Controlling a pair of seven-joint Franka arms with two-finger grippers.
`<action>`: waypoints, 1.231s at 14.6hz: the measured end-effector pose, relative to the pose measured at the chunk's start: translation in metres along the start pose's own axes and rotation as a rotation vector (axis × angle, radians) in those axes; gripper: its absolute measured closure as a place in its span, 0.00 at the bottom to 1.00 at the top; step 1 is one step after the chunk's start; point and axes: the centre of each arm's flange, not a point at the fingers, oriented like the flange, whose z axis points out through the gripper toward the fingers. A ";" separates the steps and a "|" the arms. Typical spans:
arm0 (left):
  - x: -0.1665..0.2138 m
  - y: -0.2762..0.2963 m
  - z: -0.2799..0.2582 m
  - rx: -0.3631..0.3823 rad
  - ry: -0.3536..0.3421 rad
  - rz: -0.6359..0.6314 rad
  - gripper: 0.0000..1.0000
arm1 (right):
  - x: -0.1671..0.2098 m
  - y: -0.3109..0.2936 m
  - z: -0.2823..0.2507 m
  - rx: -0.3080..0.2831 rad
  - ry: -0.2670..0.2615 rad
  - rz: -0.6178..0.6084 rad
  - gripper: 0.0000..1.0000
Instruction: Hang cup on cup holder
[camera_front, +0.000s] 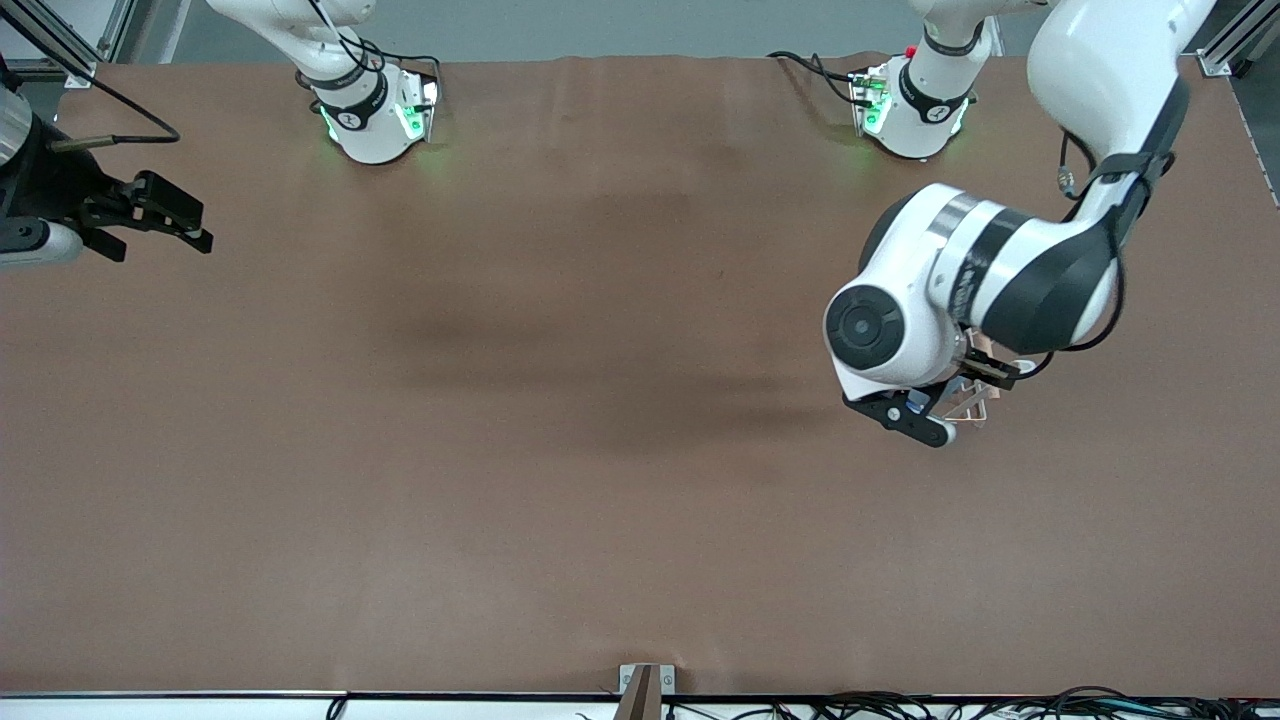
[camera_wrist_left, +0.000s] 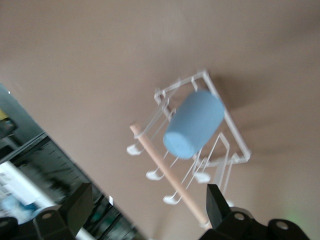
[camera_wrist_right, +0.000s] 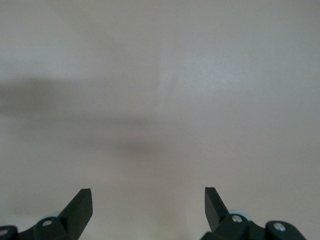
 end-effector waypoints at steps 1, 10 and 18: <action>-0.002 -0.006 -0.010 -0.019 0.038 -0.041 0.00 | 0.000 0.001 0.000 0.000 0.000 0.003 0.01; -0.103 -0.108 -0.115 -0.204 0.250 -0.272 0.00 | -0.001 0.007 0.000 0.000 -0.010 0.015 0.01; -0.188 -0.160 -0.134 -0.463 0.267 -0.449 0.00 | -0.002 0.009 0.001 0.001 -0.020 0.019 0.01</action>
